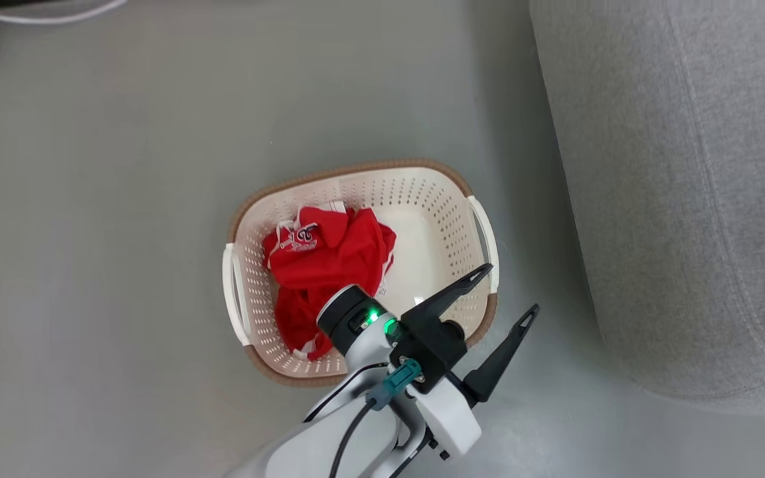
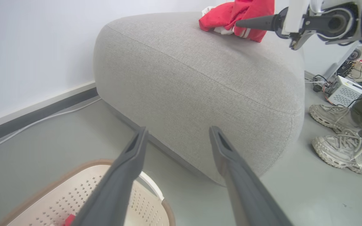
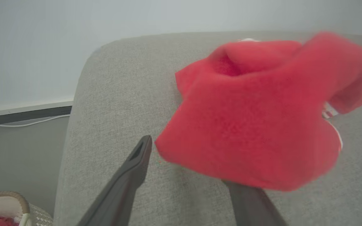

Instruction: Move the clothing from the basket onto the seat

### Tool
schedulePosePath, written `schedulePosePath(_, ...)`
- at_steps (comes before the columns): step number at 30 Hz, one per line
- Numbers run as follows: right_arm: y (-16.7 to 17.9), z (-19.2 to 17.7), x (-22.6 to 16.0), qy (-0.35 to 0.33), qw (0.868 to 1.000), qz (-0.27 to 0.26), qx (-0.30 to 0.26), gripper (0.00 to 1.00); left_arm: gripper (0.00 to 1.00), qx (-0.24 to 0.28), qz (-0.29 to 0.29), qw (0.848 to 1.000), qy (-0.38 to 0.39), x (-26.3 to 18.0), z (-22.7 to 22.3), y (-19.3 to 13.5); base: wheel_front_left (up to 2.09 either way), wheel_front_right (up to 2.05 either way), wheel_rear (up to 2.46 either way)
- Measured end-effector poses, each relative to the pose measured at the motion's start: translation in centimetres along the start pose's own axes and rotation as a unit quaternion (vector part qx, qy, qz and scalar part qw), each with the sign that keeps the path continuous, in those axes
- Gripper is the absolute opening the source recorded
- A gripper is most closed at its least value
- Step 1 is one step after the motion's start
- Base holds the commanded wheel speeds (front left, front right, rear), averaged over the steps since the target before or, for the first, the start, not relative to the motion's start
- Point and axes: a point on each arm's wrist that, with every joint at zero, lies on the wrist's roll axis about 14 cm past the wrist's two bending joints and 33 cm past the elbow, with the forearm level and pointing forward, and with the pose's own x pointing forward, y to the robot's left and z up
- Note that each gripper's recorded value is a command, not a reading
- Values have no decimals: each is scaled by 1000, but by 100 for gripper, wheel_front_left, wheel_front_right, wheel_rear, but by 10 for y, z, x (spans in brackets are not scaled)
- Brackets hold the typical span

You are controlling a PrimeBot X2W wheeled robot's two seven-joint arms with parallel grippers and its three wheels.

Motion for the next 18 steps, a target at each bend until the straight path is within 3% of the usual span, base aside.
schedulePosePath(9,54,-8,-27,1,998,70,8,100,100,10,58,998,-22,-31,21,11,0,0,0)
schedulePosePath(18,119,34,-43,-73,986,150,18,100,100,13,169,984,-61,-76,46,47,0,0,0)
